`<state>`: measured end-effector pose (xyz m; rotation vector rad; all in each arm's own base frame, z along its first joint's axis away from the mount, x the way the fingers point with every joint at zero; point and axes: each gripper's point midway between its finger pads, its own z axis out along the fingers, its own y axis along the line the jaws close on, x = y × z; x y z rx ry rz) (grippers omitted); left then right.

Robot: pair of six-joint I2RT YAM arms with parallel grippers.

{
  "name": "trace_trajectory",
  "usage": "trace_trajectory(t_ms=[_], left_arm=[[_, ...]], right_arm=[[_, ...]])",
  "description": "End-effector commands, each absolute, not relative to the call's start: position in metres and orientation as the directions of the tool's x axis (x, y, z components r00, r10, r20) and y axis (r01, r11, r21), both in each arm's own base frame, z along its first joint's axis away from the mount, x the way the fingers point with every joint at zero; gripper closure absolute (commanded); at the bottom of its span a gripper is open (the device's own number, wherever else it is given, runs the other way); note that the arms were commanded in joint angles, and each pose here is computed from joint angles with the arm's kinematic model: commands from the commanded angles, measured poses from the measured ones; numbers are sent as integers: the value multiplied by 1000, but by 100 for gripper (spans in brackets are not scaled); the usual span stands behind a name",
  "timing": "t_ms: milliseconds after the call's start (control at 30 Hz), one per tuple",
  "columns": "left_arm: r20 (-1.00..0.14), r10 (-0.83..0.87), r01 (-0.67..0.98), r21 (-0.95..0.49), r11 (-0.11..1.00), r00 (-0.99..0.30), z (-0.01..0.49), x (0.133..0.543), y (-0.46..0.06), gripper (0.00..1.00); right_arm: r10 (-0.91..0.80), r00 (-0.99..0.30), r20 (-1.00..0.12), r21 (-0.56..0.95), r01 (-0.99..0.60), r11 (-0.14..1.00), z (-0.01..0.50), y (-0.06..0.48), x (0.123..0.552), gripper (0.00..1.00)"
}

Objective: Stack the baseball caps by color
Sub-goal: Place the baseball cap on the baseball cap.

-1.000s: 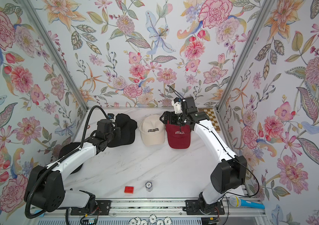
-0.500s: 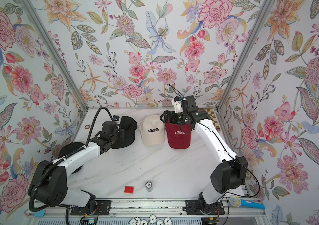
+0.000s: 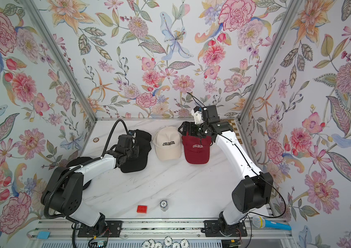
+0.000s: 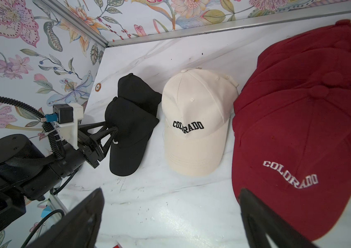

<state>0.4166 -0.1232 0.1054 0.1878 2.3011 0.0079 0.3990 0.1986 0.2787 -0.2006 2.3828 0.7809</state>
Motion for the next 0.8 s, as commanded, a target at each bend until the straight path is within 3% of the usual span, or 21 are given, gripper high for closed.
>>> trace_trajectory(t_ms=[0,200,333,500,600,767], left_arm=[[-757,130,113,75,991,-641,113,426,-124,54],[-747,134,119,74,990,-651,106,429,-126,57],[-740,136,123,73,990,-659,103,430,-127,65],[-740,139,120,78,990,-659,105,429,-126,90],[-744,137,120,76,990,-654,111,429,-126,100],[-760,137,118,80,990,-635,124,430,-125,100]], right_arm=[[41,-780,-624,469,-332,818,290,192,398,1],[46,-782,-621,469,-324,821,290,189,402,1],[49,-782,-622,468,-321,823,291,187,404,1],[53,-783,-620,470,-316,824,291,186,404,1],[55,-783,-620,470,-314,825,291,186,404,1],[58,-784,-618,472,-311,825,290,186,405,1]])
